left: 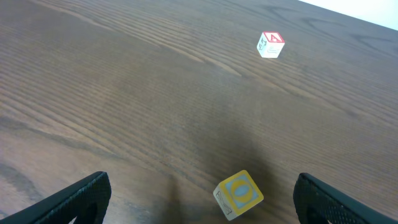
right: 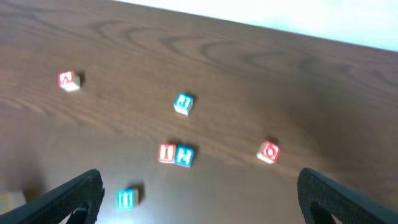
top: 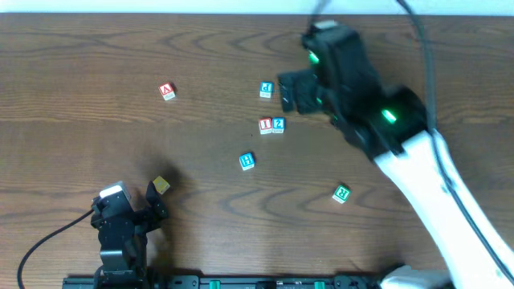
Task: Spell out Ai2
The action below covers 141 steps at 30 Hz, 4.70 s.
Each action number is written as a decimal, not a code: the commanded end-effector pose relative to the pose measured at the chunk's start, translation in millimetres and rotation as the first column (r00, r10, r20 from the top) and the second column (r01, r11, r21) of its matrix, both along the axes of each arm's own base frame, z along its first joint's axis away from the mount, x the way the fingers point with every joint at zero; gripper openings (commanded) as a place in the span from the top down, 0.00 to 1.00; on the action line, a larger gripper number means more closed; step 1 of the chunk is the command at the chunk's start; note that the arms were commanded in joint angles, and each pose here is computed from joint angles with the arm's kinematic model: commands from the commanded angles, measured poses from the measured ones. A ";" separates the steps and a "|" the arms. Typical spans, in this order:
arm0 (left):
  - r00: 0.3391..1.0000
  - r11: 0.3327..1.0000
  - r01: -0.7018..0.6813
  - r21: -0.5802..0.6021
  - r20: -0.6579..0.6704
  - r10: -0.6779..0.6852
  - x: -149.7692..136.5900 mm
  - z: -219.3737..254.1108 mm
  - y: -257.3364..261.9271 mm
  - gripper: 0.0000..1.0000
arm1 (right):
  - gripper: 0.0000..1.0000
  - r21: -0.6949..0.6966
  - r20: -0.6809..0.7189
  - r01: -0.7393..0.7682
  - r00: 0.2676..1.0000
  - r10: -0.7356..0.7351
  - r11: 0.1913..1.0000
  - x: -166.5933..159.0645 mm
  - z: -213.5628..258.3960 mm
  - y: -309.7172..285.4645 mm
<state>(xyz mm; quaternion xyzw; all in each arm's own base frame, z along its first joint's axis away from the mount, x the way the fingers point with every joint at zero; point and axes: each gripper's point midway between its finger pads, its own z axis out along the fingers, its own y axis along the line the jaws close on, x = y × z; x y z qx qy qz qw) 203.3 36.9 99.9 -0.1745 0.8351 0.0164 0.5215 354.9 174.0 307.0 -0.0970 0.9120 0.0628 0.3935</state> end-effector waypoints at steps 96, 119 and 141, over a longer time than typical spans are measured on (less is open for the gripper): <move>0.858 0.946 0.193 -0.261 -0.423 -0.292 317.9 -21.4 -49.4 0.05 | 0.01 -0.180 -0.154 0.247 0.949 -0.275 0.952 -65.0 -177.5 -118.9; 0.885 0.946 0.188 -0.264 -0.373 -0.280 328.8 -13.6 -49.9 0.05 | 0.01 -0.180 -0.154 0.247 0.949 -0.275 0.952 -65.0 -177.5 -118.9; 0.863 0.961 -0.188 -0.203 -0.501 0.063 300.3 -32.4 -19.9 0.08 | 0.01 -0.180 -0.154 0.247 0.949 -0.275 0.952 -65.0 -177.5 -118.9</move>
